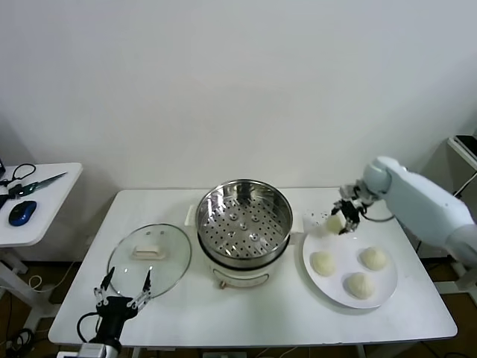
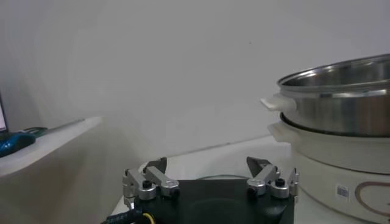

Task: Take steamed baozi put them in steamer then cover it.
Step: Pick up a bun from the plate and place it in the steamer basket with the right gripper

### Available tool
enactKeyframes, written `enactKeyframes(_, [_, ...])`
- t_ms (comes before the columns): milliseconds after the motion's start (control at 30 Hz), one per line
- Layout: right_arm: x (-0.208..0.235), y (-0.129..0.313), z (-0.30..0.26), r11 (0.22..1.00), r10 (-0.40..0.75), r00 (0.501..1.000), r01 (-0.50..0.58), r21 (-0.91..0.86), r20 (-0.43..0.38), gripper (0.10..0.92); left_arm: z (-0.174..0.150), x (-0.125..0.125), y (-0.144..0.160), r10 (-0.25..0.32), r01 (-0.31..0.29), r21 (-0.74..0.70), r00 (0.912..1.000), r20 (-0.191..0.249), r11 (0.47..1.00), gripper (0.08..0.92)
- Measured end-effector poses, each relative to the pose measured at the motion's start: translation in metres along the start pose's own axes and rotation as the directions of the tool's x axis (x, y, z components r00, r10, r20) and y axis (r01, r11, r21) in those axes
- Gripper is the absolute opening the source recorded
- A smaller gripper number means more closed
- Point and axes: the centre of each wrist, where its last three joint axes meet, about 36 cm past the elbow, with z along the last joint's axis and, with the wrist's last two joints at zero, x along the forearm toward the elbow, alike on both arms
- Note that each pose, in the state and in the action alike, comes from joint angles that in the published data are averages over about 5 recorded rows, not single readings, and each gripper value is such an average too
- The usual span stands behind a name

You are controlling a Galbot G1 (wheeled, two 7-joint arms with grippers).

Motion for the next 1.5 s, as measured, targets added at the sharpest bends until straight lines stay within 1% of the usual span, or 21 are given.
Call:
enactKeyframes(133, [0.043, -0.033, -0.032, 0.985, 0.035, 0.999, -0.030, 0.171, -0.027, 0.670, 0.000, 0.001, 0.000, 0.001, -0.001, 0.000, 1.0000, -0.003, 1.000, 0.823])
enactKeyframes(267, [0.076, -0.062, -0.077, 0.934, 0.067, 0.997, -0.047, 0.354, -0.045, 0.670, 0.000, 0.001, 0.000, 0.000, 0.000, 0.000, 1.0000, -0.004, 1.000, 0.823])
enactKeyframes(400, [0.093, -0.083, -0.129, 0.851, 0.085, 0.995, -0.046, 0.524, -0.050, 0.670, 0.000, 0.002, 0.000, 0.001, -0.001, 0.000, 1.0000, -0.007, 1.000, 0.823])
enactKeyframes(533, [0.097, -0.096, -0.180, 0.746, 0.097, 0.994, -0.035, 0.665, -0.056, 0.670, 0.001, 0.002, -0.001, 0.003, -0.003, 0.001, 1.0000, -0.009, 1.000, 0.823])
enactKeyframes(767, [0.073, -0.104, -0.250, 0.562, 0.098, 0.992, 0.007, 0.827, -0.075, 0.670, 0.002, 0.002, -0.002, 0.006, -0.006, 0.000, 0.9999, -0.014, 1.000, 0.823])
enactKeyframes(967, [0.043, -0.103, -0.287, 0.451, 0.090, 0.992, 0.044, 0.891, -0.094, 0.670, 0.003, 0.003, -0.002, 0.008, -0.008, 0.000, 0.9998, -0.016, 1.000, 0.823])
enactKeyframes(1133, [0.016, -0.099, -0.299, 0.412, 0.072, 0.991, 0.076, 0.908, -0.115, 0.670, 0.003, 0.004, -0.001, 0.006, -0.006, -0.002, 0.9998, -0.017, 1.000, 0.823])
enactKeyframes(1500, [-0.027, -0.091, -0.306, 0.393, 0.026, 0.990, 0.116, 0.912, -0.137, 0.676, 0.005, 0.004, -0.001, 0.005, -0.005, -0.003, 0.9997, -0.022, 1.000, 0.823])
